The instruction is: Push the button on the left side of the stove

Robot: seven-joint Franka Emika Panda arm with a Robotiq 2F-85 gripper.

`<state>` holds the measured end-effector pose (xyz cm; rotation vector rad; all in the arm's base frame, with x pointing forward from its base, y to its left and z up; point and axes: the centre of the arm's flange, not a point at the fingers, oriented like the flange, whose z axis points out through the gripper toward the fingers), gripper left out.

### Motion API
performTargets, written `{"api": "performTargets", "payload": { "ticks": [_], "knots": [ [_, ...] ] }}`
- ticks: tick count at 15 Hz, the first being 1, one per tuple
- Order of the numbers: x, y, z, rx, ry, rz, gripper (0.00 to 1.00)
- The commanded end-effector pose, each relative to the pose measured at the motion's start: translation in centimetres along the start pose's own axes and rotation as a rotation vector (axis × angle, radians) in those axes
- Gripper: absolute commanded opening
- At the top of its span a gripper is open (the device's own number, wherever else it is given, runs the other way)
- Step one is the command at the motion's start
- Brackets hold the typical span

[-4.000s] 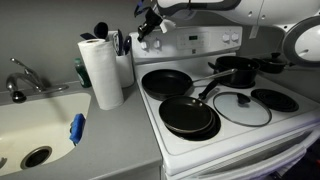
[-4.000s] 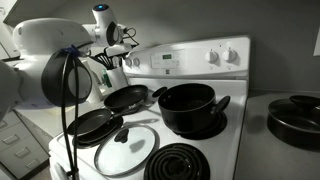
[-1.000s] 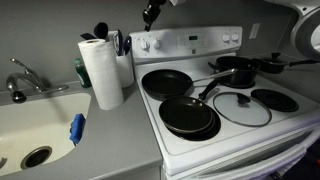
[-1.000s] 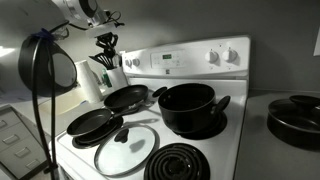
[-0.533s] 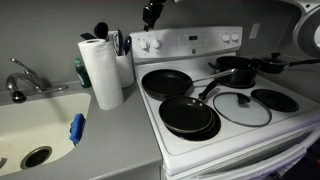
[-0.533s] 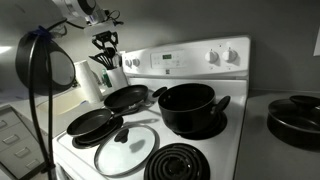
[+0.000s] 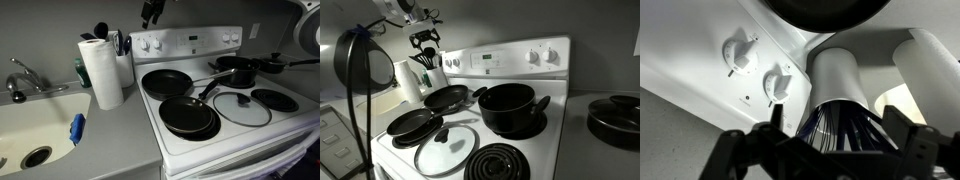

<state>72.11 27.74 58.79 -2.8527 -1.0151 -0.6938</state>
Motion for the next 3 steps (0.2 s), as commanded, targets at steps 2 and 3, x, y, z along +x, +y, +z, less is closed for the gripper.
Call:
{"api": "performTargets", "payload": {
  "ticks": [2, 3],
  "knots": [
    [-0.98, -0.58, -0.94, 0.016, -0.03, 0.001, 1.0],
    [-0.98, -0.6, -0.94, 0.02, -0.031, 0.003, 1.0]
  ]
}}
